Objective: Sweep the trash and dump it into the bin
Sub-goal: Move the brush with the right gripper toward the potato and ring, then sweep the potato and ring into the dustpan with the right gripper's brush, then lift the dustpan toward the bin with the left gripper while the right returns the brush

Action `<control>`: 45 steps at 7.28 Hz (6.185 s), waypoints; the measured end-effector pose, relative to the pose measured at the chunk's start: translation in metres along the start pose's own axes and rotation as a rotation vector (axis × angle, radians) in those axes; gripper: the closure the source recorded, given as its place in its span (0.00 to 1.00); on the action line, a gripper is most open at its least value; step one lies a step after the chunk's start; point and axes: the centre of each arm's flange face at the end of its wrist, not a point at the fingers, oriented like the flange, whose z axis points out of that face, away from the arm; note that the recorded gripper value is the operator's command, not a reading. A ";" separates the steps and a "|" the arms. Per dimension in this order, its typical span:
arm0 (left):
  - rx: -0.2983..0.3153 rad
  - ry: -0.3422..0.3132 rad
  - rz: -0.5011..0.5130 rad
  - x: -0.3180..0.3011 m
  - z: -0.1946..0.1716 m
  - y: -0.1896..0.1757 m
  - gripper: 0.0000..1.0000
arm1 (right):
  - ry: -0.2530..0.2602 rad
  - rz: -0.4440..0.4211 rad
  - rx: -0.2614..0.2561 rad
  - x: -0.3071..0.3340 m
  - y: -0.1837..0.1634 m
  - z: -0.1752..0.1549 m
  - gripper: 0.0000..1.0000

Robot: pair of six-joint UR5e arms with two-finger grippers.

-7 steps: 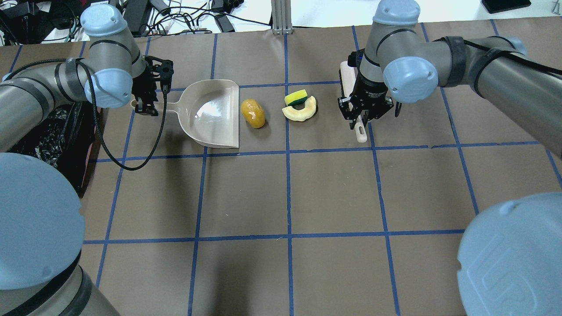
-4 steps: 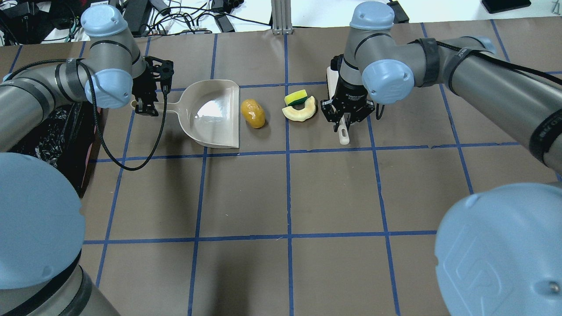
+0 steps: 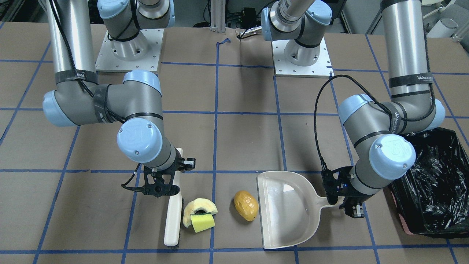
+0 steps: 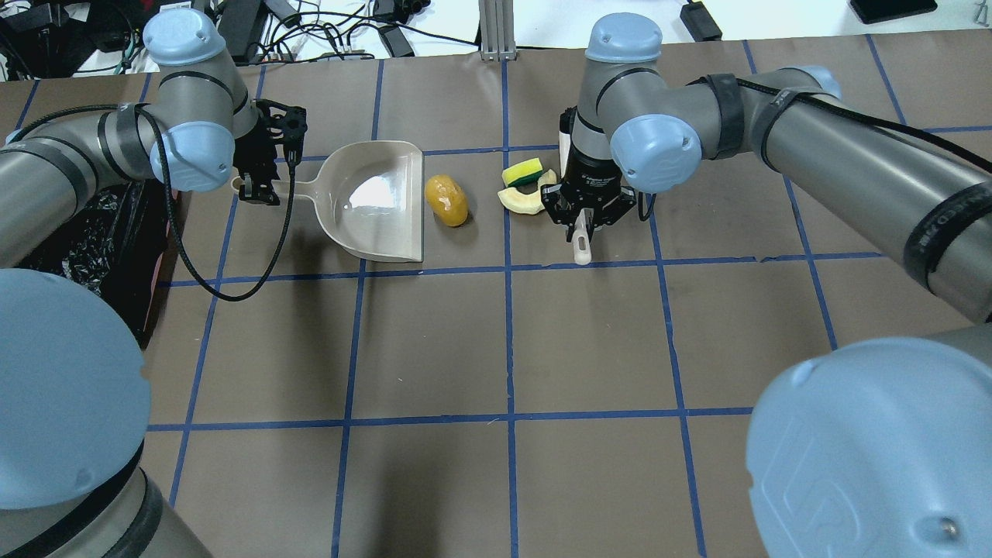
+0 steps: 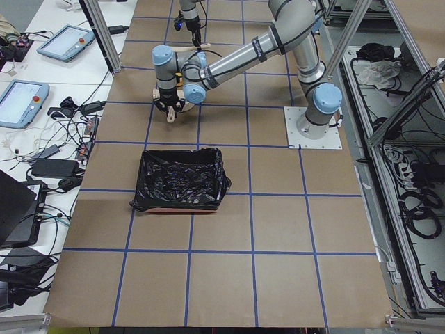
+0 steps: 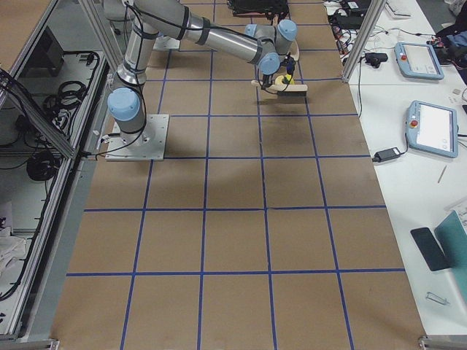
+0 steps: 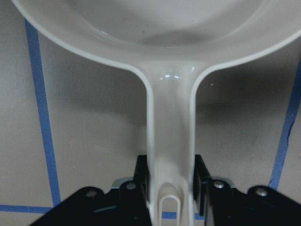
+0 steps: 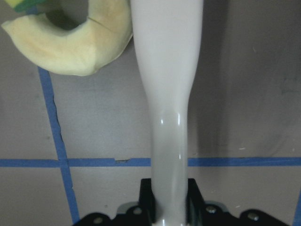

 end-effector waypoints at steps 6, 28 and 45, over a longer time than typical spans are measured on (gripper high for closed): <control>0.002 0.000 -0.001 0.000 0.000 0.000 0.79 | -0.027 0.054 0.008 -0.090 0.006 0.012 1.00; 0.005 -0.008 -0.004 0.000 -0.004 0.001 0.79 | -0.066 0.136 0.039 -0.241 0.068 -0.008 1.00; 0.080 -0.058 -0.008 0.052 -0.140 0.353 0.84 | 0.137 -0.076 -0.017 0.320 0.012 -0.068 1.00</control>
